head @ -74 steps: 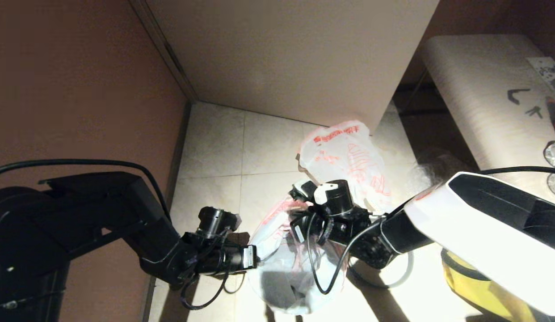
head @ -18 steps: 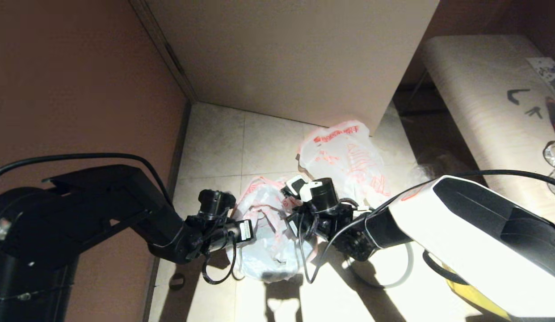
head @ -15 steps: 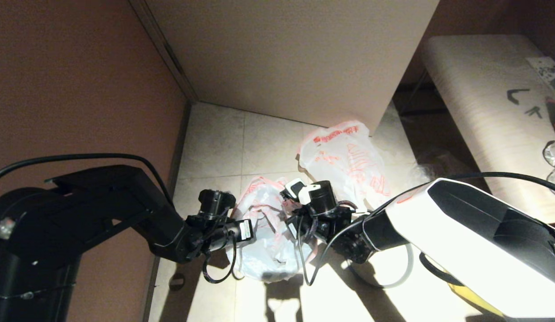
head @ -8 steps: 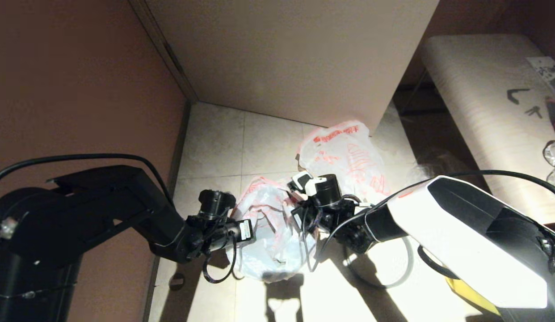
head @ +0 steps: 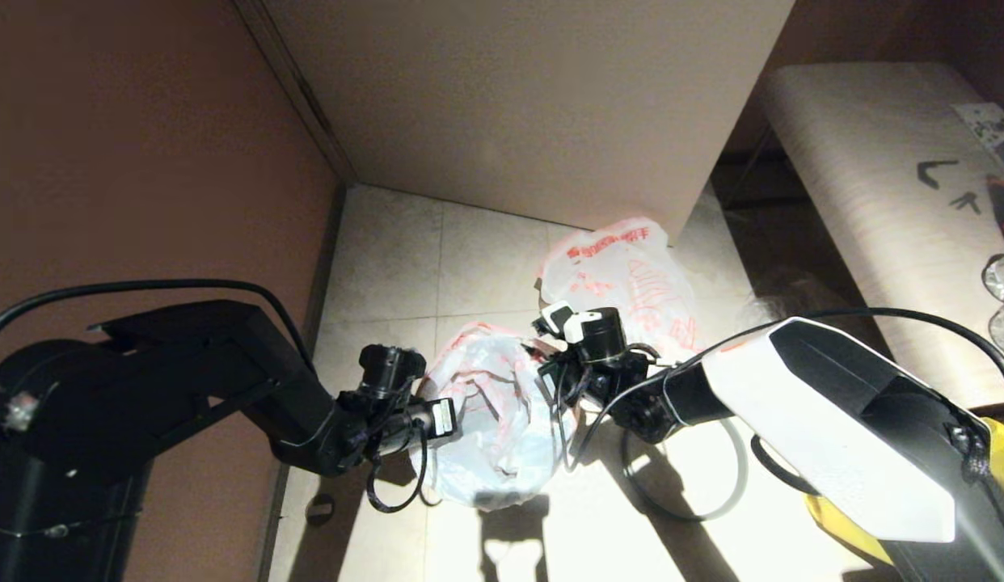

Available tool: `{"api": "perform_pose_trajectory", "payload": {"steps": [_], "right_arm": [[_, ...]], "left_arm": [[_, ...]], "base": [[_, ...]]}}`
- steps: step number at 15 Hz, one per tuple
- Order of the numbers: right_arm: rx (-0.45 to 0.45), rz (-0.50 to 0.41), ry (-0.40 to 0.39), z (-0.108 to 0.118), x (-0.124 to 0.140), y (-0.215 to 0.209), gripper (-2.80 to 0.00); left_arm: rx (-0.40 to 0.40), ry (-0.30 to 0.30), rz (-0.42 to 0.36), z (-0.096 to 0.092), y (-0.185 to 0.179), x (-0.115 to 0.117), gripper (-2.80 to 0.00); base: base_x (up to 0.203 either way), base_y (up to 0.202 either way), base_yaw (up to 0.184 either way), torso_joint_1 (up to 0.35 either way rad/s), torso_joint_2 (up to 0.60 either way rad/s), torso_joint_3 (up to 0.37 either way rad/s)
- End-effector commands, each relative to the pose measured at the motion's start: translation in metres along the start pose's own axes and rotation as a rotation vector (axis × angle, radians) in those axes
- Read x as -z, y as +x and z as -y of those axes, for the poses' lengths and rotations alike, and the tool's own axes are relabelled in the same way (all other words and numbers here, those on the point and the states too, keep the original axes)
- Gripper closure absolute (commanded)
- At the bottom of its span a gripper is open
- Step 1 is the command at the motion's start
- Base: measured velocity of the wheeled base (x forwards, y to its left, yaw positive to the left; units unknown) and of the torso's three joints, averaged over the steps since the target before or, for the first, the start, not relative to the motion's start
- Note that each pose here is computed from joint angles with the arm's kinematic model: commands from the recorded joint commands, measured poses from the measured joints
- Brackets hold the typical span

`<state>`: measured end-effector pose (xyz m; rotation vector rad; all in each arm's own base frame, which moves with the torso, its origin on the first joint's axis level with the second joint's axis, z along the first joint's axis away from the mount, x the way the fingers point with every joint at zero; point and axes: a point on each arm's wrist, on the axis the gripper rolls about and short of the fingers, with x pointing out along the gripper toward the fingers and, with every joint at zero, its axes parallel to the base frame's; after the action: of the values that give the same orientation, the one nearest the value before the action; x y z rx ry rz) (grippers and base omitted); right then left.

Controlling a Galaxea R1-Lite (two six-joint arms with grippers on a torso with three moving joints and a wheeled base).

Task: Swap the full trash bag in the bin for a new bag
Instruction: Put the new garbage bag on the trash can

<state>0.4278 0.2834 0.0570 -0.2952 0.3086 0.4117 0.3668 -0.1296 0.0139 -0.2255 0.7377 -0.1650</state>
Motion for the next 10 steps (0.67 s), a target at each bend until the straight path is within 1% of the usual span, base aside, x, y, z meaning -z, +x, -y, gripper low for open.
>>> {"api": "perform_pose_trajectory", "payload": {"steps": [1, 7, 10], "right_arm": [[0.007, -0.007, 0.001, 0.002, 0.008, 0.009, 0.0], [0.007, -0.009, -0.003, 0.009, 0.019, 0.023, 0.0], [0.004, -0.003, 0.005, 0.013, 0.014, 0.02, 0.0]], "left_arm": [[-0.003, -0.003, -0.002, -0.001, 0.002, 0.001, 0.0], [-0.008, -0.005, -0.008, -0.003, 0.004, 0.003, 0.0], [-0.01, -0.006, -0.008, -0.004, 0.006, 0.003, 0.0]], "base": [[0.0, 0.0, 0.0, 0.0, 0.0, 0.0], [0.0, 0.0, 0.0, 0.0, 0.0, 0.0], [0.0, 0.0, 0.0, 0.0, 0.0, 0.0]]}}
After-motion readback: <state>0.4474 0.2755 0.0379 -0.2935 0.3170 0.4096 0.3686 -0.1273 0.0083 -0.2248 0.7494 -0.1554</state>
